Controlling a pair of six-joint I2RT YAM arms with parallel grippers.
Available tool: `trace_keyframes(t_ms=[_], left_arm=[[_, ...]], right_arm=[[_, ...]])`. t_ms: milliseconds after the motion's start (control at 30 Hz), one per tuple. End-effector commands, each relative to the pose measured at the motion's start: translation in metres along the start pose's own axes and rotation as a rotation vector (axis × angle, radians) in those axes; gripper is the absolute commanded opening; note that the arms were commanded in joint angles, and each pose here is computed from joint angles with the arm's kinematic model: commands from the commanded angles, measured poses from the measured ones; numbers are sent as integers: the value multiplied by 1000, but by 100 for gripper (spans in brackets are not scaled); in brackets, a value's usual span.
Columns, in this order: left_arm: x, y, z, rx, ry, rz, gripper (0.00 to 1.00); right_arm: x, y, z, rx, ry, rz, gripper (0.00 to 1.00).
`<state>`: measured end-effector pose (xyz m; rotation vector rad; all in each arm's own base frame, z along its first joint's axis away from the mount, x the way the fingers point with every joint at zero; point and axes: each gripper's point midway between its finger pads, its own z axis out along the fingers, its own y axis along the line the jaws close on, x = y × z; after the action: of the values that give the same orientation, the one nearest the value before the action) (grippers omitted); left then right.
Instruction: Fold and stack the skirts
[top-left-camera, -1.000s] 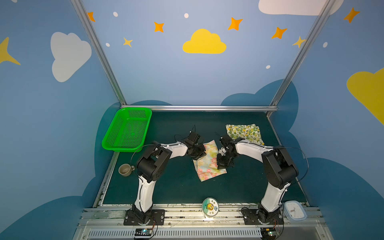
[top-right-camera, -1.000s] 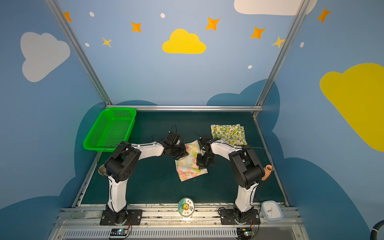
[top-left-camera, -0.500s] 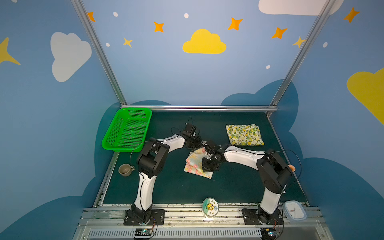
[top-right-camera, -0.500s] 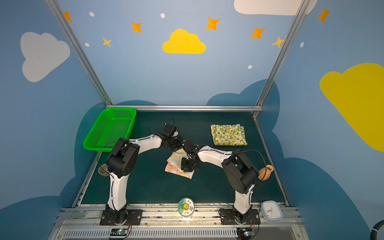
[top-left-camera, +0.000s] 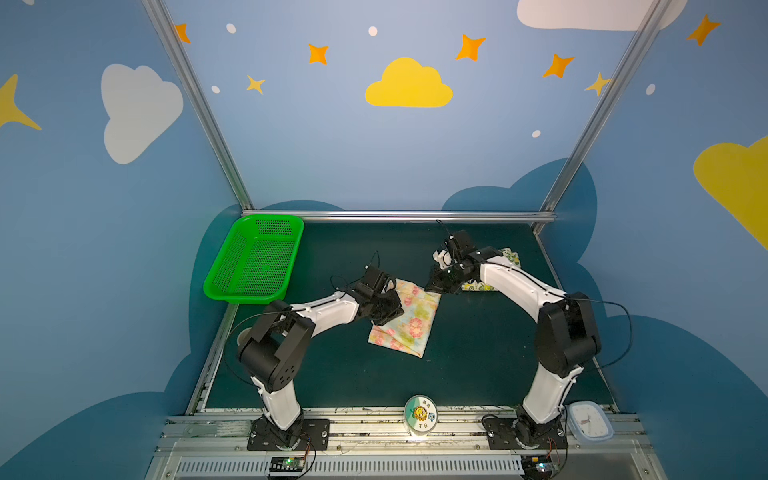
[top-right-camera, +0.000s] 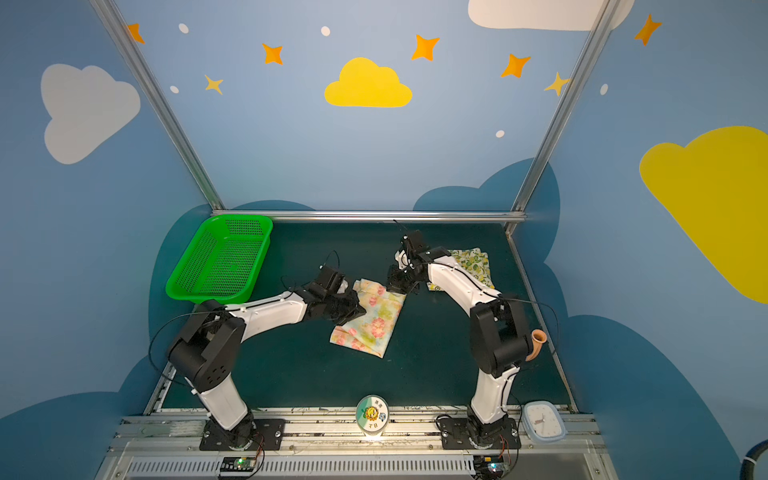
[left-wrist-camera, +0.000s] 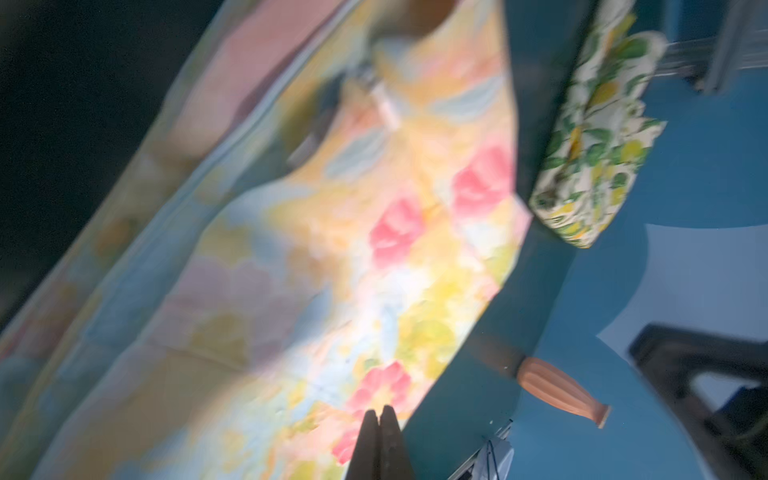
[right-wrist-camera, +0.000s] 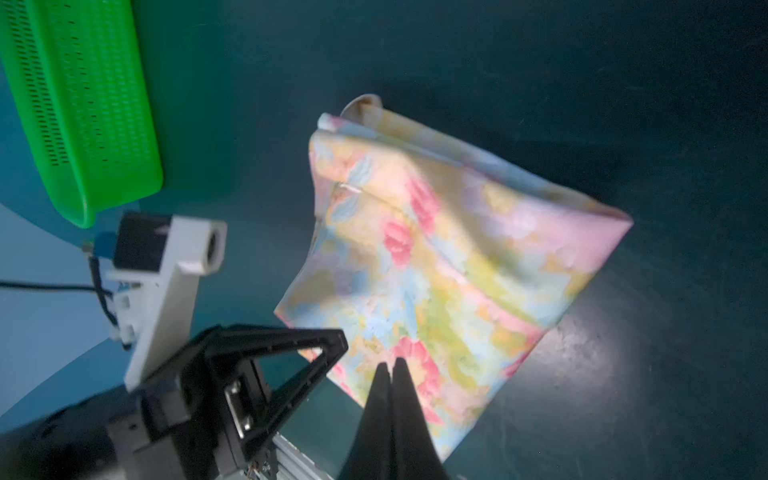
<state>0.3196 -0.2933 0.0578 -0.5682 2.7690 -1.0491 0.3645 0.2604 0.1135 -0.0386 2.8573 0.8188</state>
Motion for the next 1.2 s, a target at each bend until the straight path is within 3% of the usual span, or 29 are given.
trace_keyframes(t_ms=[0, 200, 567, 867, 1167], left_arm=[[6, 12, 10, -36, -7, -37, 4], [14, 37, 23, -110, 20, -71, 4], [11, 61, 25, -207, 34, -39, 4], [-12, 83, 1, -273, -11, -27, 4], [-52, 92, -39, -299, -131, -19, 4]], right_arm=[[4, -26, 26, 48, 86, 18, 0], [4, -52, 50, 74, 125, 75, 0], [58, -77, 67, 136, 198, 136, 0], [111, -68, 59, 167, 216, 138, 0], [141, -26, 42, 154, 163, 69, 0]])
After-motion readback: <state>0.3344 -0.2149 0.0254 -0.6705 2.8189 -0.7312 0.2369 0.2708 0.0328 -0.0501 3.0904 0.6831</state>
